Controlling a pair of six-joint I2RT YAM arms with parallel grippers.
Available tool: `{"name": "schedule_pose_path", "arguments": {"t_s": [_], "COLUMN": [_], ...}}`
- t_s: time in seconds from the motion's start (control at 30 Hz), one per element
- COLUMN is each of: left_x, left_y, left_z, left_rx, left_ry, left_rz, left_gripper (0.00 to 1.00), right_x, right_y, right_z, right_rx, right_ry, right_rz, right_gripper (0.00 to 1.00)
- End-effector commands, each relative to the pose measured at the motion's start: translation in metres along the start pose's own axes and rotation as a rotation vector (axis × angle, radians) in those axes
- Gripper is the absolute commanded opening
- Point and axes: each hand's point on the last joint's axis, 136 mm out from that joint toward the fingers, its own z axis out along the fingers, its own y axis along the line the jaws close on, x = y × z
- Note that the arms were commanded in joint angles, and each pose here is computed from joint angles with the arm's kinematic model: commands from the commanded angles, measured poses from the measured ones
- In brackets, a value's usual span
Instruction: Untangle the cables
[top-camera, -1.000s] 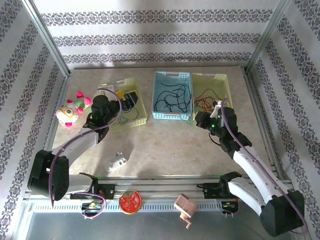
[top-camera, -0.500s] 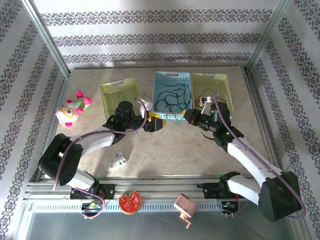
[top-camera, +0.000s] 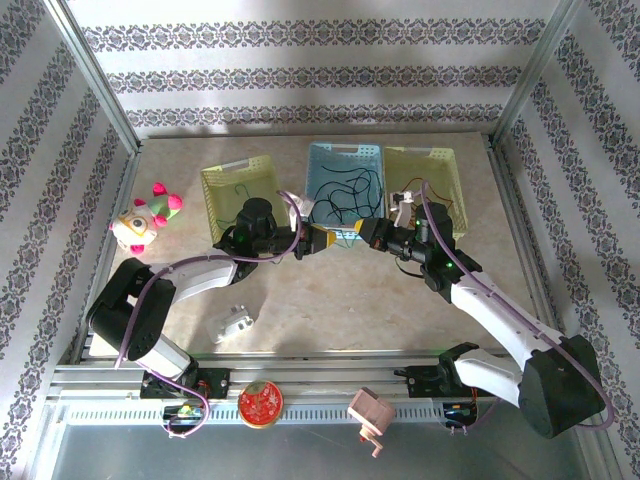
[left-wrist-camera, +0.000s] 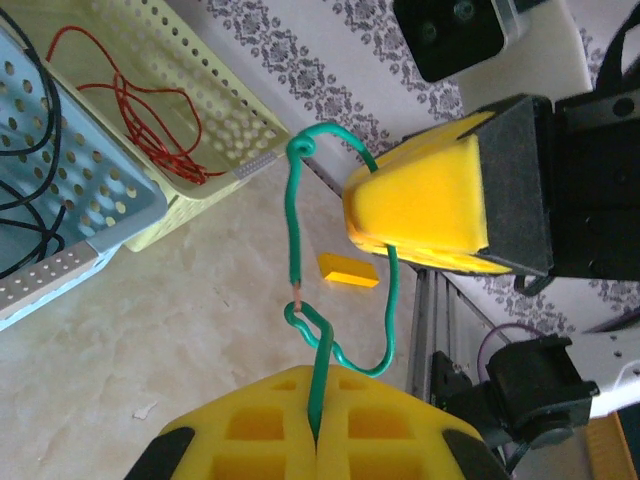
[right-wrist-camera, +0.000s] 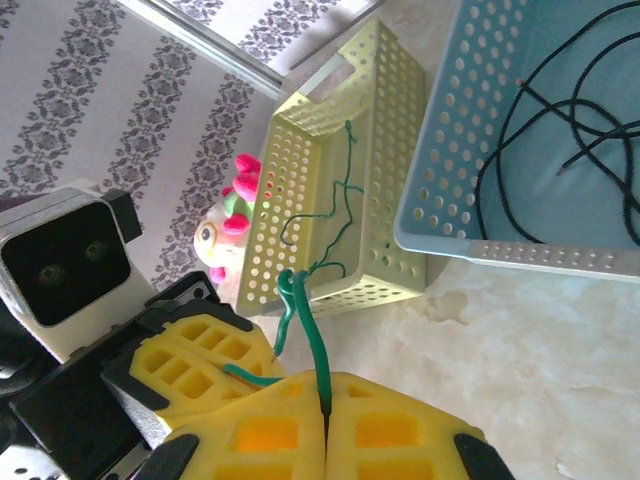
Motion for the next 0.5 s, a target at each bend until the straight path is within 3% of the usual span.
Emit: {"name": "schedule_pose_path", "arguments": {"t_s": [0.0, 0.2, 0.47], "left_x": [-0.010, 0.003, 0.028], "left_y": [-0.003, -0.003, -0.012], "left_z": [-0.004, -0.015, -0.017], "left_rx": [-0.049, -0.097, -0.038], "left_ry": [-0.042, 0.014, 0.137], "left_rz": [0.064, 0.094, 0.048], "left_gripper": [0.00, 0.00, 0.00], "right_x": [-0.013, -0.034, -0.037], "right_y": [-0.001, -0.045, -0.066], "right_z": [-0.006, -0.046, -0.064], "right_rx": [0.070, 0.346, 0.425], "right_ry": [-0.069, -0.280, -0.337], "right_rz": [-0.043, -0.053, -0.008], "right_gripper": [0.00, 0.00, 0.00]}}
